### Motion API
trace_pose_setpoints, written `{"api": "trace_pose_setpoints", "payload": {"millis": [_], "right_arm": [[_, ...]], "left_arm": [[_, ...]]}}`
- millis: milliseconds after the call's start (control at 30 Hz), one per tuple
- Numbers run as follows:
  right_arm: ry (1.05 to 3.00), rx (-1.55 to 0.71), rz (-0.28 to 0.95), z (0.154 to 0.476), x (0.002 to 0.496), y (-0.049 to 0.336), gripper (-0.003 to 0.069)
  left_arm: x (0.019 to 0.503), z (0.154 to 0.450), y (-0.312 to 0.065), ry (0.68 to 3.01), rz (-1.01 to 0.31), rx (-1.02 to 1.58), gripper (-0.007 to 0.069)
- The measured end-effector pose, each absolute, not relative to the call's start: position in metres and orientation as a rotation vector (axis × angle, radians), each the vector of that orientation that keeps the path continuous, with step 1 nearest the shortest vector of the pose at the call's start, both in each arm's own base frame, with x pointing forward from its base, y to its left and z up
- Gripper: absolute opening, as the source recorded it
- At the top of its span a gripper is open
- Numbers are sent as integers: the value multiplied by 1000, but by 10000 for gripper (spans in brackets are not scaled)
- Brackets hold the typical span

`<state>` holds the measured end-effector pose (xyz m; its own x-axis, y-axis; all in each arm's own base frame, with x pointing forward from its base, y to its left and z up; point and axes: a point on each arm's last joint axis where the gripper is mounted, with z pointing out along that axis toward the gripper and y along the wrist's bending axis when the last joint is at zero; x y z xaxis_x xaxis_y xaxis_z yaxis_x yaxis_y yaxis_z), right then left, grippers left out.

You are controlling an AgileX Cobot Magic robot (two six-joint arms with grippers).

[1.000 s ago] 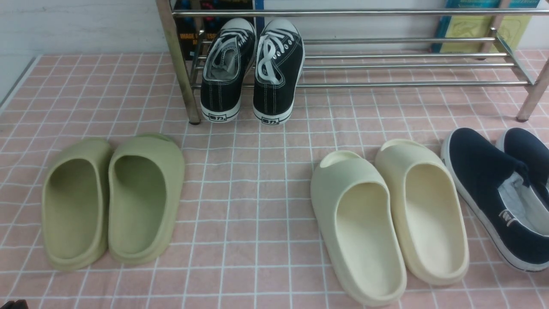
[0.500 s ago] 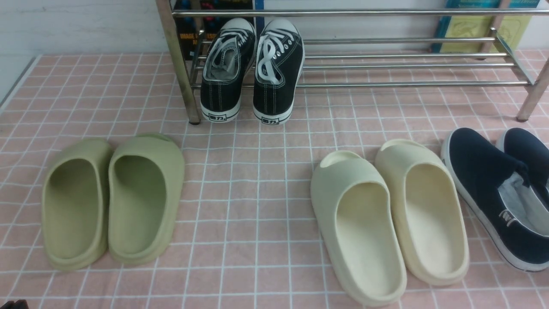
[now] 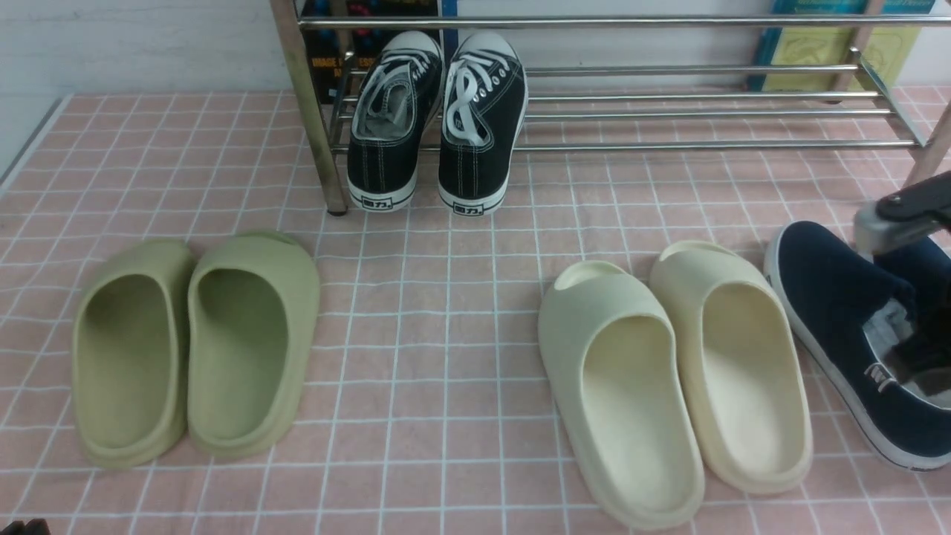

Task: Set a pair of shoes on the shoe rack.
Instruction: Use the right arm to grab the shoe closest to it, then use the right arm to put a shoe into the shoe rack

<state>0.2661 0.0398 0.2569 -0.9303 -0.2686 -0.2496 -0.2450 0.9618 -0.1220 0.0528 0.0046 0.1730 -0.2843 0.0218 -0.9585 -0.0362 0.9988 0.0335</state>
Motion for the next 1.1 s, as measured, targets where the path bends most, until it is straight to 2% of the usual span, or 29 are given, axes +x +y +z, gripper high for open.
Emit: {"api": "trace_pose_setpoints", "payload": {"millis": [33,100,167,267,300,400,433,467,533,567,667,767,900,1100], "right_arm": [[2841,-380,-134,256,268,40,330],[2856,-379,-157,236,285,41,414],[2877,-391,-165,217,294,43,462],[2900,-401,-164,202,301,45,461],[2925,-407,-164,190,305,46,429],[2943,-412,-165,183,307,46,318],[2945,-415,-168,181,308,46,212],[2943,-415,-169,181,309,46,139],[2942,-411,-167,183,310,46,72],[2946,-404,-166,186,311,47,21],[2954,-393,-171,196,313,47,20],[2953,-365,-166,224,314,47,20],[2871,-351,-110,271,323,52,20],[2788,-367,-36,306,338,59,20]], "left_arm": [[53,173,5,1858,56,-10,96],[53,173,5,1858,57,-10,96],[53,173,5,1858,57,-10,97],[53,173,5,1858,58,-9,98],[53,173,5,1858,62,-7,102],[53,173,5,1858,64,-5,106],[53,173,5,1858,64,-5,108],[53,173,5,1858,65,-5,108],[53,173,5,1858,67,-3,109],[53,173,5,1858,67,-3,111],[53,173,5,1858,68,-3,113],[53,173,5,1858,69,-2,118],[53,173,5,1857,71,-1,124],[53,173,5,1857,72,-1,125]]}}
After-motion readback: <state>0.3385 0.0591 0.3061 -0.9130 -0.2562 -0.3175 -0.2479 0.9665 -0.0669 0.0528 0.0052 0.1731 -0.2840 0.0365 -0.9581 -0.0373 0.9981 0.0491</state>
